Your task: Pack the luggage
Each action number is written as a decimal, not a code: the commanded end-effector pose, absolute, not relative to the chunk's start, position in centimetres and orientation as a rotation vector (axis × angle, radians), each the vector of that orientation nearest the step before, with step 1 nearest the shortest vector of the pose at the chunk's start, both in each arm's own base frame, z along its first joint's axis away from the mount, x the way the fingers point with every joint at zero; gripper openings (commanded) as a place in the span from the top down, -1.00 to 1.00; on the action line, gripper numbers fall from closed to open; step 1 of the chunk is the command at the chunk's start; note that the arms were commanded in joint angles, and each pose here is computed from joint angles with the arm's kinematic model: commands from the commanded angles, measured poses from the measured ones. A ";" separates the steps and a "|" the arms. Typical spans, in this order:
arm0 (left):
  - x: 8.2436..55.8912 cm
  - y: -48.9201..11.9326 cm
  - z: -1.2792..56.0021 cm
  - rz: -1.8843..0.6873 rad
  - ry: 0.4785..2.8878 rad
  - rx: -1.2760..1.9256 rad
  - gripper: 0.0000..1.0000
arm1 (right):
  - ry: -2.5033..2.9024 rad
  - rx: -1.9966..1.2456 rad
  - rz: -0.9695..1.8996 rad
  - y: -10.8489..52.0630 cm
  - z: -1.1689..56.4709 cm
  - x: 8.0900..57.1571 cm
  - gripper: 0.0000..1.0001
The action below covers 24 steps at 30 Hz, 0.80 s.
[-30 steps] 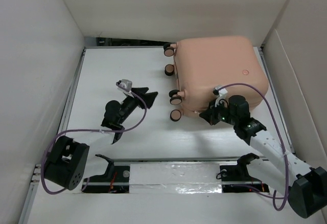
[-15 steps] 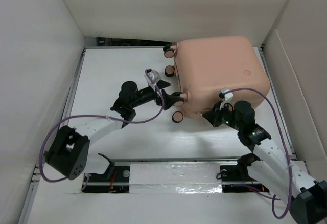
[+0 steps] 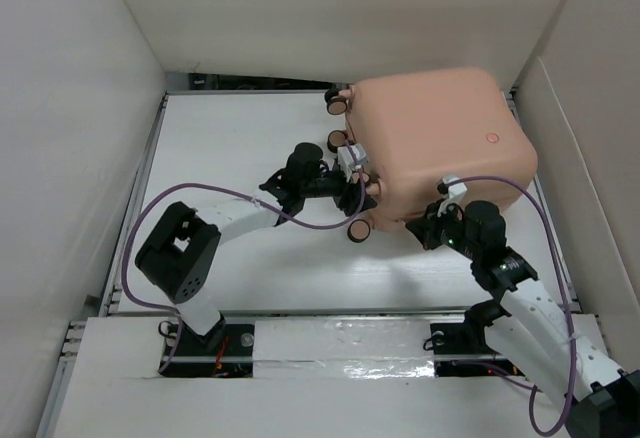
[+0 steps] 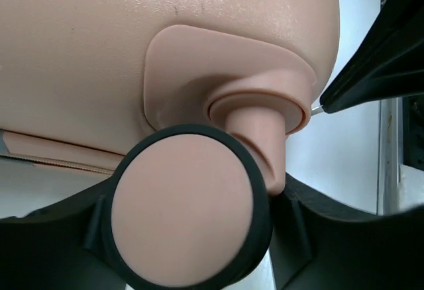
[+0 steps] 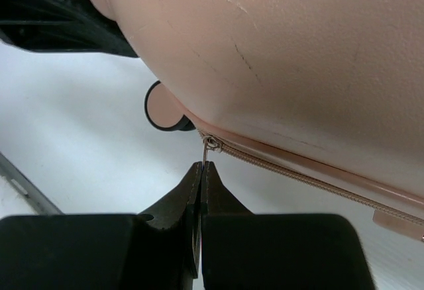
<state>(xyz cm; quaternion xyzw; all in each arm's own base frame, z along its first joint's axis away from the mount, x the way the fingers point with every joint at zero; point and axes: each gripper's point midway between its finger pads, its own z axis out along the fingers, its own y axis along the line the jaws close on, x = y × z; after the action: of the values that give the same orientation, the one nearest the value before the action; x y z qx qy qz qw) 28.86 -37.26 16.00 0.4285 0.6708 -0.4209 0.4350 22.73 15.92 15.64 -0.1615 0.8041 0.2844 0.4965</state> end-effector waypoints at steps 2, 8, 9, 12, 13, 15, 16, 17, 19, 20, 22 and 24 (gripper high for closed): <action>29.1 -39.6 18.2 -1.091 1.590 1.085 0.73 | 1.811 -0.386 0.703 16.4 19.2 24.0 1.00; 26.7 -37.3 20.4 -1.136 1.488 0.902 1.00 | 1.750 -0.439 0.734 17.8 20.6 27.9 1.00; 26.4 -36.9 20.8 -1.129 1.466 0.884 1.00 | 1.741 -0.481 0.772 18.5 20.8 28.3 1.00; 25.2 -35.6 20.6 -1.108 1.484 0.866 1.00 | 1.711 -0.642 0.870 23.4 22.4 30.1 1.00; 25.2 -35.0 20.0 -1.086 1.504 0.846 1.00 | 1.682 -0.688 0.893 25.4 23.2 30.1 1.00; 25.1 -34.2 20.5 -1.053 1.494 0.826 1.00 | 1.618 -0.839 0.917 31.8 25.2 28.8 1.00; 25.0 -33.8 19.9 -1.038 1.515 0.816 1.00 | 1.597 -0.893 0.927 33.7 25.6 28.1 1.00; 24.8 -33.3 20.7 -1.031 1.497 0.804 1.00 | 1.596 -0.948 0.942 35.4 25.5 27.2 1.00; 24.2 -32.2 20.0 -1.016 1.524 0.776 1.00 | 1.557 -1.058 1.002 38.5 25.4 24.8 1.00; 23.8 -31.6 21.2 -1.014 1.494 0.756 1.00 | 1.543 -1.076 1.024 38.9 25.3 23.8 1.00; 23.4 -30.3 20.5 -0.991 1.522 0.699 1.00 | 1.578 -1.099 1.050 37.7 22.9 21.2 1.00; 23.1 -28.9 22.6 -0.979 1.462 0.625 1.00 | 1.593 -1.030 1.080 35.4 22.7 19.4 1.00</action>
<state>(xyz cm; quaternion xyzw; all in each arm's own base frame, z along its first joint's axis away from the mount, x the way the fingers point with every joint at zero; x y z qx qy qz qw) 21.50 -30.10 16.77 0.3249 0.6793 -0.4229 0.5041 24.33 36.32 22.47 -0.4045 0.6737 0.3823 0.4861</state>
